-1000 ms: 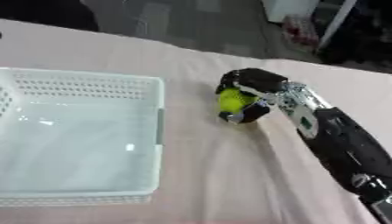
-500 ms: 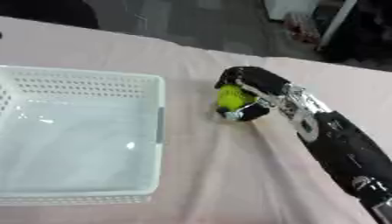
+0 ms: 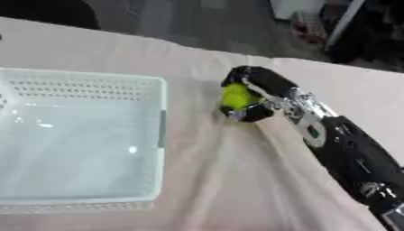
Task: Pick up objects on the table and place them in the box.
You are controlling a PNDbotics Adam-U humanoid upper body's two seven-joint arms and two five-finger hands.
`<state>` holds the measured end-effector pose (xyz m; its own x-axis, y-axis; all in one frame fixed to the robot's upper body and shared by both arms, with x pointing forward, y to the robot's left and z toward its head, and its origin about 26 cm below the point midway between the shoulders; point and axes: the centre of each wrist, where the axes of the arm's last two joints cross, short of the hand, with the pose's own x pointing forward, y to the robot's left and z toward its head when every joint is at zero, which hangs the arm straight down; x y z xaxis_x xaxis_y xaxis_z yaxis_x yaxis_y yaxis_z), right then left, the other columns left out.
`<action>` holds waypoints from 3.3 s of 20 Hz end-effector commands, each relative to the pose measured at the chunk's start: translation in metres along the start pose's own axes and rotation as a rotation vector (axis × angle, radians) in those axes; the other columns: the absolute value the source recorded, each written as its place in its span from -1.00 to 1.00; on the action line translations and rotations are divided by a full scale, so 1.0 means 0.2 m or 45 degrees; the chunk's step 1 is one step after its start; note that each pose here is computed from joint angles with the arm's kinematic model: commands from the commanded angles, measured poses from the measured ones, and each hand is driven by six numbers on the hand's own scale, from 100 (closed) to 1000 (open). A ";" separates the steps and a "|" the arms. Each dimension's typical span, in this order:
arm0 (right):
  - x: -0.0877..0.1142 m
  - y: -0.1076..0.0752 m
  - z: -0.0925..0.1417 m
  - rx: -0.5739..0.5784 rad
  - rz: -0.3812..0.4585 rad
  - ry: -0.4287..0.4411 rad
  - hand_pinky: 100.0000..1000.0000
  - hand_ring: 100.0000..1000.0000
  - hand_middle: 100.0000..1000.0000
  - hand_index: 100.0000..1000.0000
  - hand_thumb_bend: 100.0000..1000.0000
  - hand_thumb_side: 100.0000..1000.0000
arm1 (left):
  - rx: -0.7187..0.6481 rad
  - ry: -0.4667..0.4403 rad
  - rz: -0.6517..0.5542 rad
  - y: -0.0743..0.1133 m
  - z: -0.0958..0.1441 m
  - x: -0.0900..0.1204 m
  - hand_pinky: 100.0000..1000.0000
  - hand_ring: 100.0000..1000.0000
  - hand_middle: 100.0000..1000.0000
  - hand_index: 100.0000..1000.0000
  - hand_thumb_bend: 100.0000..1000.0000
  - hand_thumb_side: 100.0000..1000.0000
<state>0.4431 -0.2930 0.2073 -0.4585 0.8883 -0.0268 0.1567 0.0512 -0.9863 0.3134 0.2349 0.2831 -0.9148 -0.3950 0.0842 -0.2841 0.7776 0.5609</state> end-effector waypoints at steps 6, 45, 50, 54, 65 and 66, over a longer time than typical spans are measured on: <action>0.05 -0.13 -0.02 0.012 -0.079 0.006 -1.00 -1.00 -1.00 -1.00 -1.00 -0.50 | -0.002 -0.016 -0.048 0.05 0.00 0.01 0.47 0.28 0.69 0.58 -0.69 0.53; 0.61 -0.62 -0.07 -0.049 -0.249 -0.408 -1.00 -1.00 -1.00 -1.00 -1.00 -0.58 | 0.100 -0.023 -0.051 0.07 -0.03 0.01 0.48 0.30 0.68 0.58 -0.59 0.45; 0.65 -0.60 -0.08 -0.090 -0.315 -0.465 -1.00 -1.00 -1.00 -1.00 -1.00 -0.57 | 0.108 -0.045 -0.015 0.05 -0.07 0.03 0.48 0.30 0.68 0.58 -0.58 0.45; 0.67 -0.60 -0.09 -0.168 -0.375 -0.511 -1.00 -1.00 -1.00 -1.00 -1.00 -0.56 | 0.112 -0.061 0.015 0.03 -0.11 0.04 0.49 0.31 0.69 0.58 -0.58 0.46; 0.70 -0.56 -0.12 -0.292 -0.523 -0.609 -1.00 -1.00 -1.00 -0.99 -1.00 -0.50 | 0.106 -0.086 0.063 0.01 -0.15 0.06 0.49 0.31 0.69 0.58 -0.58 0.46; 0.69 -0.55 -0.12 -0.302 -0.532 -0.610 -1.00 -1.00 -1.00 -0.97 -1.00 -0.47 | 0.103 -0.086 0.066 0.01 -0.15 0.06 0.49 0.31 0.69 0.58 -0.58 0.46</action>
<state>0.3844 -0.1630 0.3069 -0.8422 0.4844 0.2369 0.0244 0.4731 -0.8806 0.3134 0.2206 0.3033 -0.9368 -0.3409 0.0790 -0.2608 0.8306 0.4920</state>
